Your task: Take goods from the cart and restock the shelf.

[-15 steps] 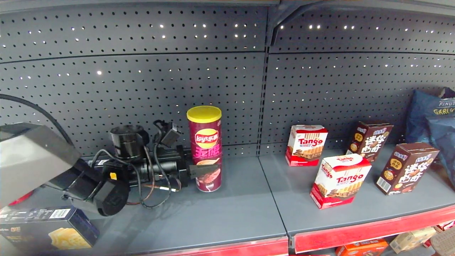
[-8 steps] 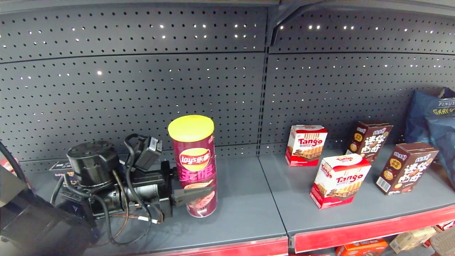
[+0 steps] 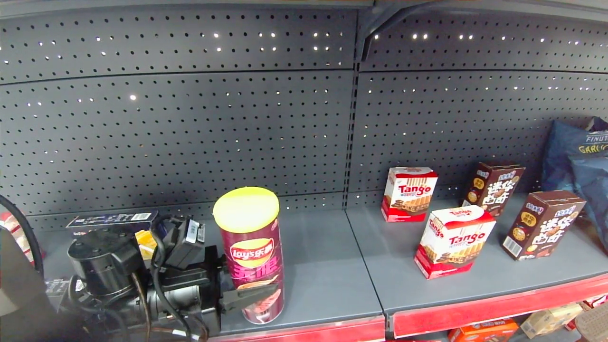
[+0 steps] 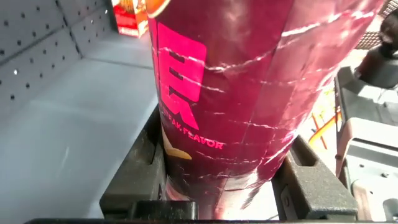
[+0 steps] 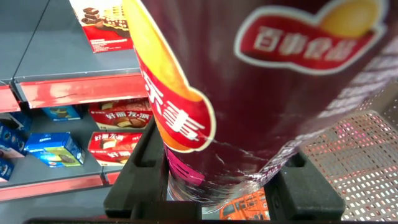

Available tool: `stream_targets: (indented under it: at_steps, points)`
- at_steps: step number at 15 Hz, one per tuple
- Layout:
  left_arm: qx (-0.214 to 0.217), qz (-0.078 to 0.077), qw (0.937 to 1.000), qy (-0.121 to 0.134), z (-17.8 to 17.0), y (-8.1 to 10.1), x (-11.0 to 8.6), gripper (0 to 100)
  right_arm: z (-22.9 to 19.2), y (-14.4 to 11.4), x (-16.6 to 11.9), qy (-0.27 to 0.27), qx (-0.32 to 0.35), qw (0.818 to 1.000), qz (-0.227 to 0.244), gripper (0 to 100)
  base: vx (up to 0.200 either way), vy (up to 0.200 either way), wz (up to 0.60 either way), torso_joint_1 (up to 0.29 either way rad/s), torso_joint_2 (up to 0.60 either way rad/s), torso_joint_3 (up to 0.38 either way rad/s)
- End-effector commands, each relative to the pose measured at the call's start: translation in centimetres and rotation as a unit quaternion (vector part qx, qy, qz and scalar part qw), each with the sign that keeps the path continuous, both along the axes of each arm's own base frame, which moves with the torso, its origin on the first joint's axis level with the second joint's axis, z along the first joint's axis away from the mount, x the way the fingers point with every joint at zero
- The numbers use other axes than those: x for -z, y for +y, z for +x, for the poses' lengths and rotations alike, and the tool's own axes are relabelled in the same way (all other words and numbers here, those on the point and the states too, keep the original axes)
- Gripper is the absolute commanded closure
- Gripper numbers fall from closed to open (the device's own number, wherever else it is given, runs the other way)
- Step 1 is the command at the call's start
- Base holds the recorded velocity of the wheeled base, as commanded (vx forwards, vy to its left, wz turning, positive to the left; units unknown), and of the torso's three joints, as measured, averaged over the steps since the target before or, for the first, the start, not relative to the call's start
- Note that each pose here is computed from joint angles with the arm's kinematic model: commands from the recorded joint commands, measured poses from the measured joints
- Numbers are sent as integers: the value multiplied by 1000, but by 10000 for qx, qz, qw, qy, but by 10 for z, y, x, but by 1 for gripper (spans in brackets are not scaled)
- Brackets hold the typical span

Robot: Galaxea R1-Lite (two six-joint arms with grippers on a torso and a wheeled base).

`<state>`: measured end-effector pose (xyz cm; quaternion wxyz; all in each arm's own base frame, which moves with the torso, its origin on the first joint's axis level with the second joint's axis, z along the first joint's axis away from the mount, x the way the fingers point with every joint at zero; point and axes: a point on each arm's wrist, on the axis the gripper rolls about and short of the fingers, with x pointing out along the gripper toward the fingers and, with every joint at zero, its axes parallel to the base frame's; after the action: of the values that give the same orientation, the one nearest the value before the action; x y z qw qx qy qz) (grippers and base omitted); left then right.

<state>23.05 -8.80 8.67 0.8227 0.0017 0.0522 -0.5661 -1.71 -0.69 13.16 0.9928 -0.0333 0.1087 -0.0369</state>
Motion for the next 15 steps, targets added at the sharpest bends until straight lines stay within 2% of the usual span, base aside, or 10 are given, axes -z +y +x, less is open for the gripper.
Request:
stream_targets:
  at_steps: [1,5,12,15]
  points:
    - [-52,130,9991,394,2,1,21,100,0,0,0,-10,3,10000,-4,100,0,0,0,0,0,0]
    - [-143,170,9983,535,10,4,31,100,-1,-1,1,-50,78,10000,-15,100,0,0,0,0,0,0]
    - [-306,102,9988,360,22,10,27,100,-1,0,3,3,78,10000,-22,100,0,0,0,0,0,0]
    - [-322,113,9986,405,24,10,30,100,-1,-1,3,3,70,10000,-22,100,0,0,0,0,0,0]
